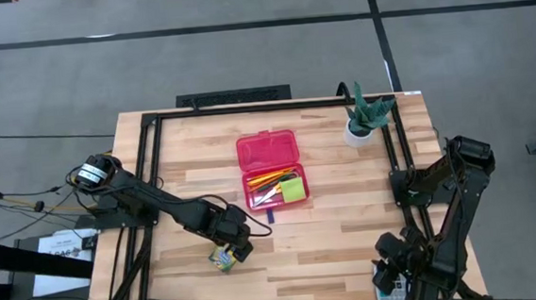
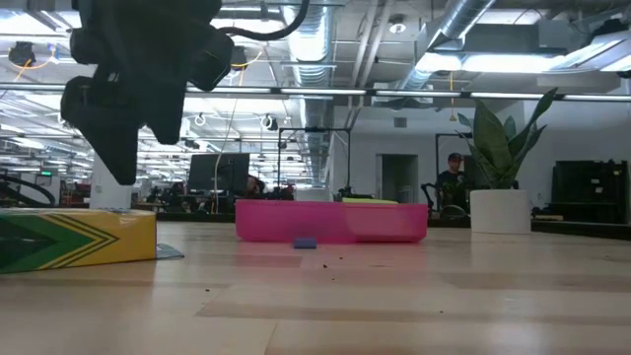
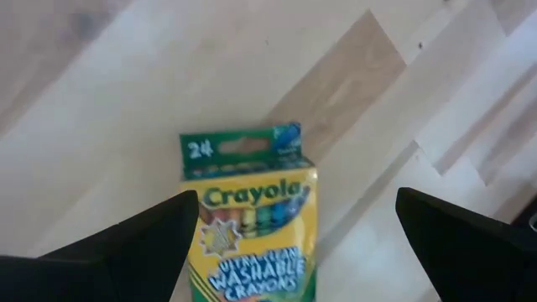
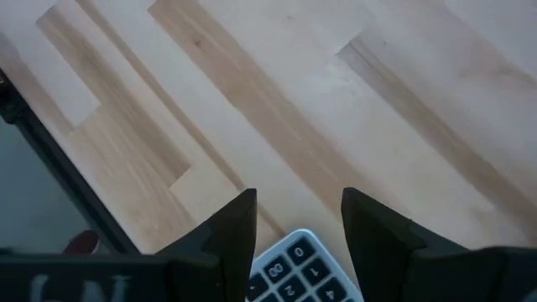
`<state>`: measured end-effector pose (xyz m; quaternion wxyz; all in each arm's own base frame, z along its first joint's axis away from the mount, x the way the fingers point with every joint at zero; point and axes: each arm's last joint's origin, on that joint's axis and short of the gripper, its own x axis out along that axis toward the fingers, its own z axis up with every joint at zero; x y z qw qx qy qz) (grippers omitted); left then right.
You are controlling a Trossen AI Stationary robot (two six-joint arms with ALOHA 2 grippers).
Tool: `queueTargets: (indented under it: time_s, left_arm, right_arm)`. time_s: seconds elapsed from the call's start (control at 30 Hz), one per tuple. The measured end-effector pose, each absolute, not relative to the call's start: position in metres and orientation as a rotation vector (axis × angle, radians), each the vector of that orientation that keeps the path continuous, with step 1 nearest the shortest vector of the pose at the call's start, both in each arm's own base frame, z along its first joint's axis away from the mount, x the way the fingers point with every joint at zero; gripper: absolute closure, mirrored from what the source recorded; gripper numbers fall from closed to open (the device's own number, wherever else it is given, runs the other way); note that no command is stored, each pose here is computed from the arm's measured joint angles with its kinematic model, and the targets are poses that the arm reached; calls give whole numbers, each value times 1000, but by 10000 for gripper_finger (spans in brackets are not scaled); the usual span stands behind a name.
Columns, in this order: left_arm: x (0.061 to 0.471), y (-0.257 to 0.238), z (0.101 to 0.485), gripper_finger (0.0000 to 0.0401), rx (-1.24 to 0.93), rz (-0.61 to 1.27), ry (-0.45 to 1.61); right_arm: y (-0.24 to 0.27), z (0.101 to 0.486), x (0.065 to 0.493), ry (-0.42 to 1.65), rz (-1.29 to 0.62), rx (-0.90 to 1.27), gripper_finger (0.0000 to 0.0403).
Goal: Pack school essentials
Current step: Put the yellow crayon box into the supply box
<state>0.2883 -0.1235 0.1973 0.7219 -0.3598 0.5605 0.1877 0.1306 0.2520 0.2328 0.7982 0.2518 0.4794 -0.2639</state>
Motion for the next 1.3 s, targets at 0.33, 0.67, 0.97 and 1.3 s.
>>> queueTargets:
  time_s: [0.33, 0.67, 0.97, 1.3]
  left_arm:
    - [289, -123, 197, 4, -720, 375, 1234]
    - [288, -114, 196, 2, -782, 365, 1317]
    - [292, -111, 197, 1, -860, 336, 1335]
    - [292, -138, 221, 1, -740, 232, 1300]
  right_arm:
    - [254, 233, 131, 1032, -551, 565, 221]
    - [254, 232, 131, 1033, -550, 562, 221]
    - [256, 233, 132, 1037, -528, 551, 221]
    - [256, 233, 132, 1042, -513, 531, 221]
